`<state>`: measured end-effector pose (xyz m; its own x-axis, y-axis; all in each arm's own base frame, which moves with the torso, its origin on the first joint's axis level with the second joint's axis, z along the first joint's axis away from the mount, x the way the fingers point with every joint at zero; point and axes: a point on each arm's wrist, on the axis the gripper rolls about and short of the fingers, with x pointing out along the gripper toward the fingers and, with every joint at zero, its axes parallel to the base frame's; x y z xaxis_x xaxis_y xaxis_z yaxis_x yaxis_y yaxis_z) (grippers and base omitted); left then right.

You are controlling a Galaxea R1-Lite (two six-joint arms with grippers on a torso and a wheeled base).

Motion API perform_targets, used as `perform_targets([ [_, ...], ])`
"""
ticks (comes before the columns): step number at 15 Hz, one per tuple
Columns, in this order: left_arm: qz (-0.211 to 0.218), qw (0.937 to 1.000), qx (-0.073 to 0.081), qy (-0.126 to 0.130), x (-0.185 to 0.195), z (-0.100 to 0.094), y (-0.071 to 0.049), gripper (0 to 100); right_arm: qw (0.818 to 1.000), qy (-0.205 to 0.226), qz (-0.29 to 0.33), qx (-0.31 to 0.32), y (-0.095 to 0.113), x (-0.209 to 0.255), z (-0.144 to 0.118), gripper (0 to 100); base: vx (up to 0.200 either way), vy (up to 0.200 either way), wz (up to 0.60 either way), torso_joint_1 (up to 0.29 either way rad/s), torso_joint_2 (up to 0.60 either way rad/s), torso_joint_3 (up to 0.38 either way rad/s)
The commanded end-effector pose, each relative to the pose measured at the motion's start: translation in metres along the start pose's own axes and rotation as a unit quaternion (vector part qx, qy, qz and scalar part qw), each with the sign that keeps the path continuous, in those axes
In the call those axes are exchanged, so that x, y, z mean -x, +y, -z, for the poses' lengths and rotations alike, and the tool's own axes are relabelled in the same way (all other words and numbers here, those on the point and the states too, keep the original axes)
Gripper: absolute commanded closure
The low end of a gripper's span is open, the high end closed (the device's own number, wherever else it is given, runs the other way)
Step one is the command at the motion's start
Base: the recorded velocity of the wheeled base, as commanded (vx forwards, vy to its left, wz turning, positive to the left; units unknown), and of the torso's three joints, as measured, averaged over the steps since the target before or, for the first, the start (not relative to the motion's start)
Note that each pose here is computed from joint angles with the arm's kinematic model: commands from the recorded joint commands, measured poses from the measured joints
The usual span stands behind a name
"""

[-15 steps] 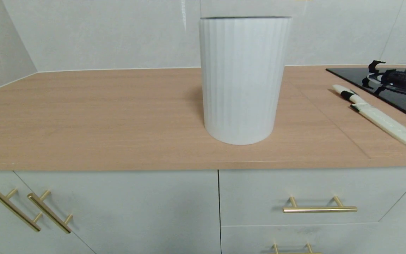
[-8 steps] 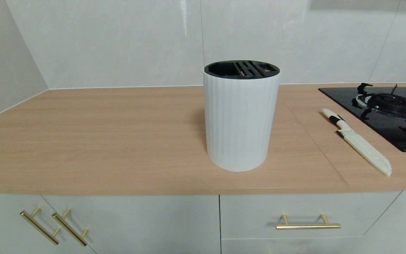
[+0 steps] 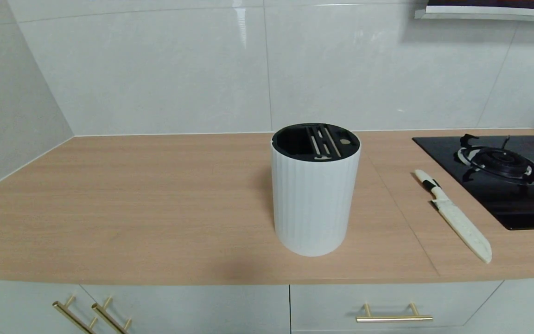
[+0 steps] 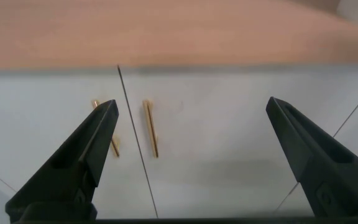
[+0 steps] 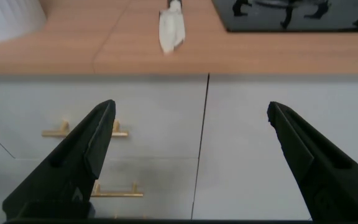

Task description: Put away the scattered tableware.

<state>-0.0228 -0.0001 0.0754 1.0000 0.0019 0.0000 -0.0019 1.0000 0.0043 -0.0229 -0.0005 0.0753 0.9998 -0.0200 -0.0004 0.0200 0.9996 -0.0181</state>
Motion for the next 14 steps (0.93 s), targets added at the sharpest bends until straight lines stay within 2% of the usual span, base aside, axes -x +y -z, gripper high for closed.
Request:
perform_targets([
  [1,0.000,1.0000,0.000,0.000,0.0000,-0.0001,0.0000,0,1.000,0.001,0.000,0.000,0.0000,-0.0001,0.0000,0,0.000,0.000,0.00,0.227,-0.51,-0.290],
  [14,-0.001,1.0000,0.000,0.000,0.0000,-0.0001,0.0000,0,1.000,0.001,0.001,0.000,0.0000,-0.0001,0.0000,0,0.000,0.000,0.00,0.257,-0.56,-0.304],
])
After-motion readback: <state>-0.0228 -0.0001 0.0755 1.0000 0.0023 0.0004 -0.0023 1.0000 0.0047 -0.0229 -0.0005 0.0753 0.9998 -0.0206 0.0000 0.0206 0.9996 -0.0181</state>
